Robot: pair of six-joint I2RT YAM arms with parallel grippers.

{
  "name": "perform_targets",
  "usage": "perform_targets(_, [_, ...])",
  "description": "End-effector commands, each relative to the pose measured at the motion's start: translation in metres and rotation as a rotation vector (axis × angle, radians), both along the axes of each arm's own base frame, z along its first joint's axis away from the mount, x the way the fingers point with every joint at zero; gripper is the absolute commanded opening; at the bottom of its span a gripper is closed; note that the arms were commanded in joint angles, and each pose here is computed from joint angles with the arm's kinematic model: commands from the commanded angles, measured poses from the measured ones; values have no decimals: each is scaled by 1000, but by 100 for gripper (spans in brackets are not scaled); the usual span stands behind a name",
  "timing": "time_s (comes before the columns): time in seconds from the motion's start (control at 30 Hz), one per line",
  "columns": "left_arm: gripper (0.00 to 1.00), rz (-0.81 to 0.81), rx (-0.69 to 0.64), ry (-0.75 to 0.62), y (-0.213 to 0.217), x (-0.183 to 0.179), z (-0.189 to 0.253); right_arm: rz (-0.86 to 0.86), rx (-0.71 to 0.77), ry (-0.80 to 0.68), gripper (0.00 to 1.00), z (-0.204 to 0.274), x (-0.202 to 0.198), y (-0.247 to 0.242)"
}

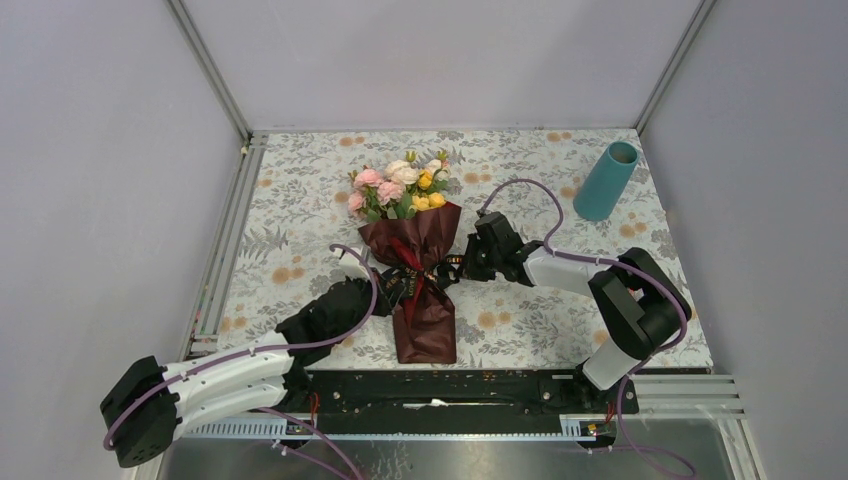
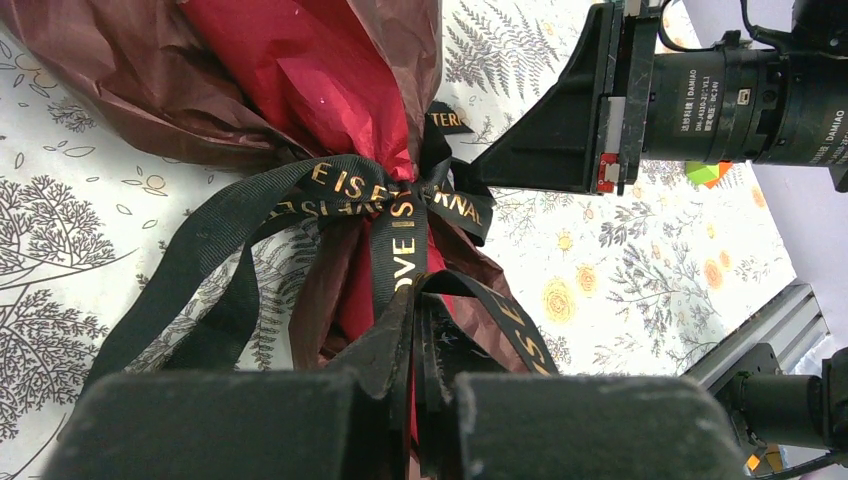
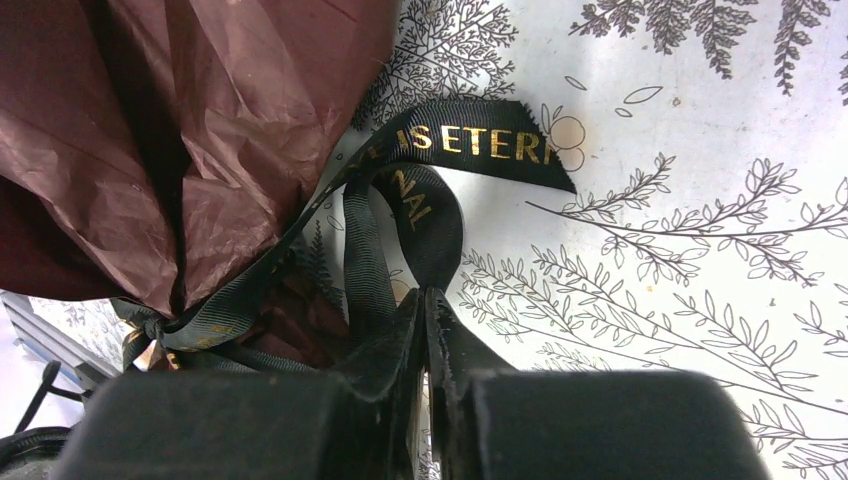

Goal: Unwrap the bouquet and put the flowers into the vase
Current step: Untie the ribbon from the wrapping paper.

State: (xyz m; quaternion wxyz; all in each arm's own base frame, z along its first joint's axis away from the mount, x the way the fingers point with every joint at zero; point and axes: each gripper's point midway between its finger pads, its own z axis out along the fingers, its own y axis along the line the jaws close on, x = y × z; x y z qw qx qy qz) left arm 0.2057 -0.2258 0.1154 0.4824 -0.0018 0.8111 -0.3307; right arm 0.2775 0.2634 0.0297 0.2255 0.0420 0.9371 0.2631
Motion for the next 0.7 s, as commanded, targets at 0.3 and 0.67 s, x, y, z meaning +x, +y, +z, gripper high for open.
perform_targets(0.3, [0, 84, -19, -6, 12, 11, 17, 10, 111, -161, 0, 70, -3, 2])
perform_targets(0.67, [0, 78, -31, 8, 14, 8, 9, 213, 132, -249, 0, 110, -29, 83])
